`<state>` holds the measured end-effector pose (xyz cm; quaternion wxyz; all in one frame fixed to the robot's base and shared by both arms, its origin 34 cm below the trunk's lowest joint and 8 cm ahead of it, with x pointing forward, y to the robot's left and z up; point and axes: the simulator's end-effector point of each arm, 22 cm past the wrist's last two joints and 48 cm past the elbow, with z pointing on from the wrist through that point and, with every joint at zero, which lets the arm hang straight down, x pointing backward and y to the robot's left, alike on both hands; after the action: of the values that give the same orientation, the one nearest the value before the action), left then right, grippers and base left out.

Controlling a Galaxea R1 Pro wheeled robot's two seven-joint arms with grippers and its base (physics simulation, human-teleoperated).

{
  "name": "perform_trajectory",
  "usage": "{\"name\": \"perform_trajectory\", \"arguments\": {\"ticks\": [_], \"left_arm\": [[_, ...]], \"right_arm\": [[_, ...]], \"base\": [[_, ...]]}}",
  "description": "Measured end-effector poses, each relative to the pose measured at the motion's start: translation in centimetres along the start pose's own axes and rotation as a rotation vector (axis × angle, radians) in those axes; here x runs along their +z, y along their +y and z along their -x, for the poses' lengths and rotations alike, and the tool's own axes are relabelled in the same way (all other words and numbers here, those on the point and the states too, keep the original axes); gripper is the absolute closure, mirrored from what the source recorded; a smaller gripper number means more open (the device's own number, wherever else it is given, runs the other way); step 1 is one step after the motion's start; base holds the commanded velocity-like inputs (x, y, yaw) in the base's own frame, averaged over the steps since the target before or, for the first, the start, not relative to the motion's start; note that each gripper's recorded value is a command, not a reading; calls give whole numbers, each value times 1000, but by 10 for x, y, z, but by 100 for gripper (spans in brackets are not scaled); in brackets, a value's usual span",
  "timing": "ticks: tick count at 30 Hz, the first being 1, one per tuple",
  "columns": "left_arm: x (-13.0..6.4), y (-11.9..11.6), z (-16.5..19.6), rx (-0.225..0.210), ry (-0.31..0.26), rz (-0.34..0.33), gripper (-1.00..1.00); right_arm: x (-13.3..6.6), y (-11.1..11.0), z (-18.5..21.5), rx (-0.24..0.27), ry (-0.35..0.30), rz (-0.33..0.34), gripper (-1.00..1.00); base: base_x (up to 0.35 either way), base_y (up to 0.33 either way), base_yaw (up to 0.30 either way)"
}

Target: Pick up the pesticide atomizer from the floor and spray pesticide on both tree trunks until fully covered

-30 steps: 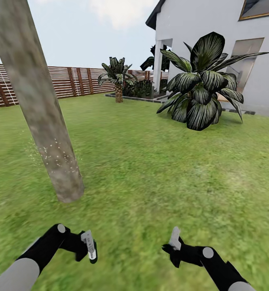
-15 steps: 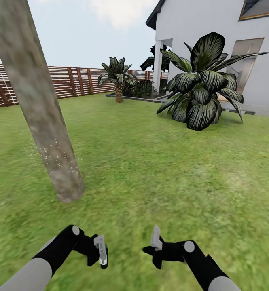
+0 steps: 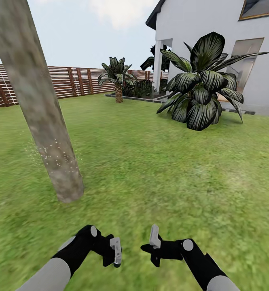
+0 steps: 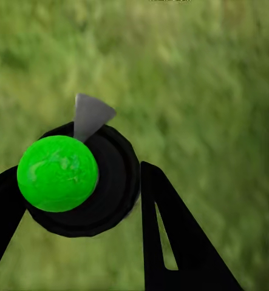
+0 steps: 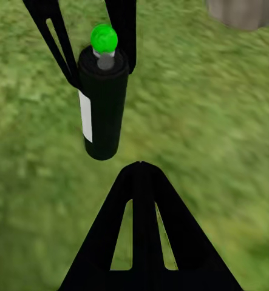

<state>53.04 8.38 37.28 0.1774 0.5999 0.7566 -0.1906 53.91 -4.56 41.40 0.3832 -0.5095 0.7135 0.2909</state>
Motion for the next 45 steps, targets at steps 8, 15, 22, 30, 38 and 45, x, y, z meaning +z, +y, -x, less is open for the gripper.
{"name": "perform_trajectory", "arguments": {"ticks": [8,15,22,30,38,45], "left_arm": [[6,8,18,7,-15,53,100],[11,6,35,15,-38,67,100],[20,3,37,31,-28,92,100],[24,-2,41,53,-24,84,100],[28,-8,57,59,-46,74,100],[27,-8,56,64,-51,69,100]], "right_arm": [[0,-2,4,-8,-6,-5,100],[0,-2,4,-8,-6,-5,100],[0,-3,4,-9,-6,-5,100],[0,-3,5,-10,-7,-6,100],[7,2,16,-13,-25,1,100],[7,1,17,-14,-27,0,100]], "base": [[0,0,0],[0,0,0],[0,0,0],[0,0,0],[0,0,0],[0,0,0]]}}
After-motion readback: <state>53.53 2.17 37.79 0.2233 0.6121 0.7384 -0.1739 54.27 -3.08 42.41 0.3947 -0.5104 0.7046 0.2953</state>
